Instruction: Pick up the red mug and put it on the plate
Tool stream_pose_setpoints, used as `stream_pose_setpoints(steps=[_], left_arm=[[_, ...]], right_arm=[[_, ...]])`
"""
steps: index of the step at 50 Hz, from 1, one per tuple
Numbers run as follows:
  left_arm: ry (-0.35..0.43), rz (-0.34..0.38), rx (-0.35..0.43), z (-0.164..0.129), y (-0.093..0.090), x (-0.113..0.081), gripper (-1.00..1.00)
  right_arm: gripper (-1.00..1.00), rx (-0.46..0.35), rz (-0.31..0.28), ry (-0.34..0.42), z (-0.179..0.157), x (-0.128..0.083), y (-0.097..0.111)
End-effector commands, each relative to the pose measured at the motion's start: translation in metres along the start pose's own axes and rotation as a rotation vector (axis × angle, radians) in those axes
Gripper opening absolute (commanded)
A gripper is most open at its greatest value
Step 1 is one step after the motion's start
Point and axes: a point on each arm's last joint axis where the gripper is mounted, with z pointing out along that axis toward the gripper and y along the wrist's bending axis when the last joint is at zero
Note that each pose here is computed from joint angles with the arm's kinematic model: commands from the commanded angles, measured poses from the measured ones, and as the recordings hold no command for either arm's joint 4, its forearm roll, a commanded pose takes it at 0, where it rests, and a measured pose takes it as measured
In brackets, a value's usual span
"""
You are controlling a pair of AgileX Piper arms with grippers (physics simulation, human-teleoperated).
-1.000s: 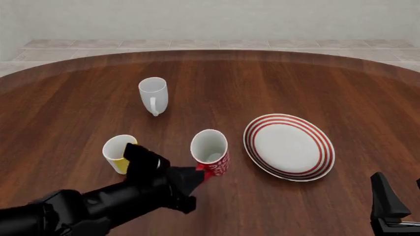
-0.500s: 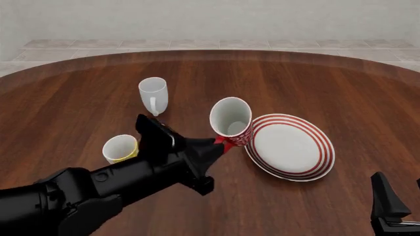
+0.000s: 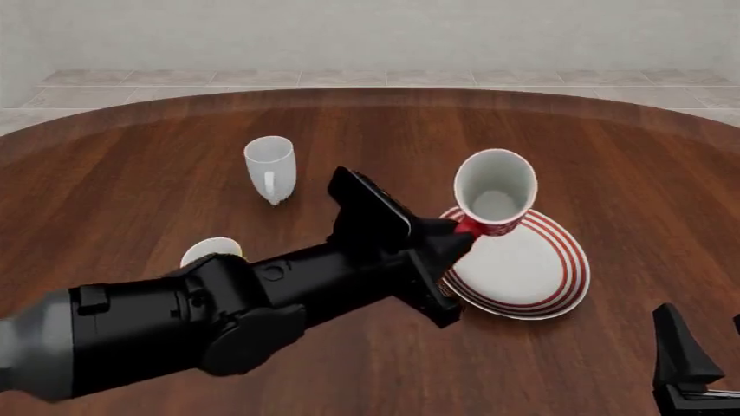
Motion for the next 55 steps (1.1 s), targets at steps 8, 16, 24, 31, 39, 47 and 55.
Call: stream_pose_setpoints(steps=[8, 16, 24, 31, 39, 47, 55], left_arm=[[0.037, 0.054, 0.034, 0.052, -0.014, -0.011, -1.00], [0.067, 0.051, 0.025, 0.066, -0.011, -0.011, -1.00], [0.089, 0.054, 0.020, 0.081, -0.010, -0.017, -1.00], [0.118, 0.061, 0.012, 0.093, -0.007, -0.015, -1.00], [0.153, 0.027, -0.003, 0.106, -0.002, -0.007, -1.00], [0.193, -0.016, -0.032, 0.115, 0.010, 0.008, -1.00], [0.220, -0.063, -0.072, 0.122, 0.027, 0.017, -1.00]], right_arm=[[1.00, -0.001, 0.002, -0.002, 0.000, 0.000, 0.000], [1.00, 0.001, 0.005, -0.003, 0.000, 0.001, 0.000], [1.00, 0.000, 0.007, 0.000, 0.000, 0.001, 0.000], [1.00, 0.002, 0.009, 0.002, 0.000, 0.001, 0.000], [1.00, 0.004, 0.012, 0.003, 0.001, 0.001, 0.000], [1.00, 0.005, 0.013, 0.002, 0.001, 0.001, 0.000], [1.00, 0.005, 0.016, 0.001, 0.001, 0.001, 0.000]])
